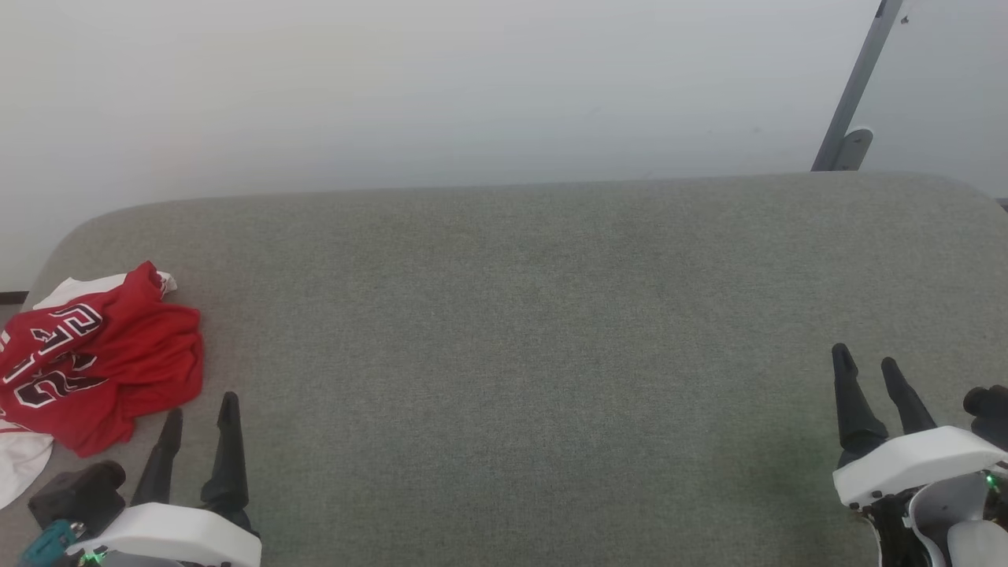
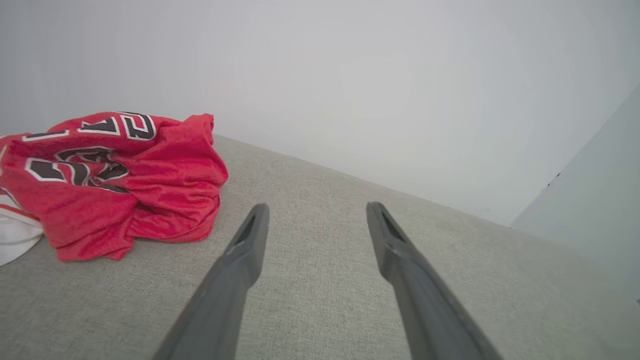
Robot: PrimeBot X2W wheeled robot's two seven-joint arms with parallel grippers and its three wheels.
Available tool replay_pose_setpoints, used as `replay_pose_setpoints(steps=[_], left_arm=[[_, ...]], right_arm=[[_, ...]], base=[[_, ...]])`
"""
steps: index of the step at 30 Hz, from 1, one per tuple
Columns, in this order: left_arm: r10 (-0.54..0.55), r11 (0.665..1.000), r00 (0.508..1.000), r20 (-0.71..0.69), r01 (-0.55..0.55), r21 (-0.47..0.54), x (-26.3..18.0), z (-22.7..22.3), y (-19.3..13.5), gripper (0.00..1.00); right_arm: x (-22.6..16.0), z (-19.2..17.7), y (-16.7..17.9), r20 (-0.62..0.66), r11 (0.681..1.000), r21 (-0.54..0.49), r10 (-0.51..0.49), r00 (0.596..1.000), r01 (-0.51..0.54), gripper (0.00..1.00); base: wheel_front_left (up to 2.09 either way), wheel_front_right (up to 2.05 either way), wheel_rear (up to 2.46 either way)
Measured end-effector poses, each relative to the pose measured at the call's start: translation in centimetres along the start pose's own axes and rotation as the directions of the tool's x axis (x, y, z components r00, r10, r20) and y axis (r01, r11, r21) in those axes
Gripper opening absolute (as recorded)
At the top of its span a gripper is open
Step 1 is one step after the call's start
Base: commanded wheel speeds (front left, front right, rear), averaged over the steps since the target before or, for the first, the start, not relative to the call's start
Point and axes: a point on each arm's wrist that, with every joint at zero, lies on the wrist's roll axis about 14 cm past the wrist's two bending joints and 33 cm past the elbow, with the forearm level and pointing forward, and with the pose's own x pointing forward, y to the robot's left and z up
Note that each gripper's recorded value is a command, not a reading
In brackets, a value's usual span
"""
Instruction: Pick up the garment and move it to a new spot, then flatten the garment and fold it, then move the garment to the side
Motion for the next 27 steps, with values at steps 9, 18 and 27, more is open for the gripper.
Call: replay_pose_setpoints(steps=[9, 18, 27], left_arm=[[-0.019, 0.997, 0.999, 0.032, 0.016, 0.074, -0.1, 0.7, 0.0, 1.0], [-0.039, 0.989, 0.998, 0.05, 0.031, 0.145, -0.5, 1.0, -0.2, 1.0], [-0.059, 0.977, 0.996, 0.068, 0.043, 0.21, -0.7, 1.3, -0.3, 1.0]], right_arm=[[0.0, 0.6, 0.0, 0.012, 0.997, -0.079, 0.009, 1.0, -0.008, 1.0], [-0.2, 0.3, 0.3, 0.0, 0.988, -0.153, 0.03, 1.0, -0.029, 1.0], [-0.3, -0.1, 0.9, -0.013, 0.973, -0.224, 0.051, 0.999, -0.053, 1.0]], base=[[0.0, 0.0, 0.0], [0.0, 0.0, 0.0], [0.0, 0.0, 0.0]])
